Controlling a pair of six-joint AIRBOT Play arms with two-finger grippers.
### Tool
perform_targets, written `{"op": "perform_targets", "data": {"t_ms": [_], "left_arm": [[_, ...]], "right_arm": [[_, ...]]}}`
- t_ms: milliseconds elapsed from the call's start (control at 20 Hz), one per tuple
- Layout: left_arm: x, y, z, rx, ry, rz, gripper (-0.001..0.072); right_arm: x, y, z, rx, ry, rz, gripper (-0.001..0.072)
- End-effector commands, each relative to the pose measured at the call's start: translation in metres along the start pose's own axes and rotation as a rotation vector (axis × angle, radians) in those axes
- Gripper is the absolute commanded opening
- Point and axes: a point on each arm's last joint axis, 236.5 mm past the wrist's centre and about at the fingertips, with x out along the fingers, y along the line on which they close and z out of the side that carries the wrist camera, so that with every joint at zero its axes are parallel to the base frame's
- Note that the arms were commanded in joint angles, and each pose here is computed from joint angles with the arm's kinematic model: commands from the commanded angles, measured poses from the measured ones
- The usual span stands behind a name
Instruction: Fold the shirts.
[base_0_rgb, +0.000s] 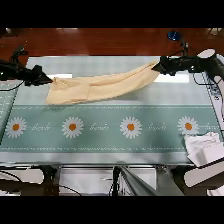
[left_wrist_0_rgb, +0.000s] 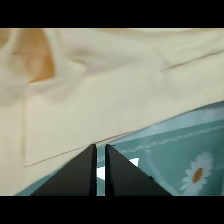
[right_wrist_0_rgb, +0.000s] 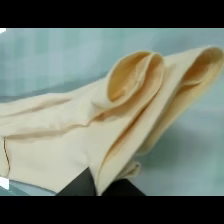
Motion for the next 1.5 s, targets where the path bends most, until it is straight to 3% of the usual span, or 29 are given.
{"op": "perform_targets", "data": {"t_ms": [0, 50, 200, 450, 750, 1200, 1450], "left_arm": [[0.025, -0.094, 0.008, 0.018, -0.029, -0.244, 0.0078], [0.038, -0.116, 0.002, 0.043, -0.016, -0.269, 0.0025], [0.085, -0.177, -0.020, 0.135, 0.006, -0.282, 0.0024], [0.153, -0.241, -0.076, 0.128, 0.102, -0.298, 0.0025], [0.208, -0.258, -0.144, 0.103, 0.273, -0.278, 0.0024], [0.266, -0.257, -0.174, 0.022, 0.282, -0.226, 0.0024], [0.289, -0.284, -0.197, -0.106, 0.302, -0.307, 0.0024]], "right_arm": [[-0.052, 0.010, -0.010, -0.129, 0.029, -0.146, 0.0024], [-0.065, 0.013, -0.015, -0.161, 0.043, -0.176, 0.0024], [-0.098, 0.027, -0.022, -0.229, 0.041, -0.228, 0.0024], [-0.144, 0.057, -0.023, -0.311, -0.030, -0.264, 0.0024], [-0.174, 0.080, -0.035, -0.357, -0.050, -0.272, 0.0024], [-0.217, 0.115, -0.066, -0.422, -0.064, -0.264, 0.0024], [-0.230, 0.126, -0.077, -0.442, -0.067, -0.262, 0.0024]]}}
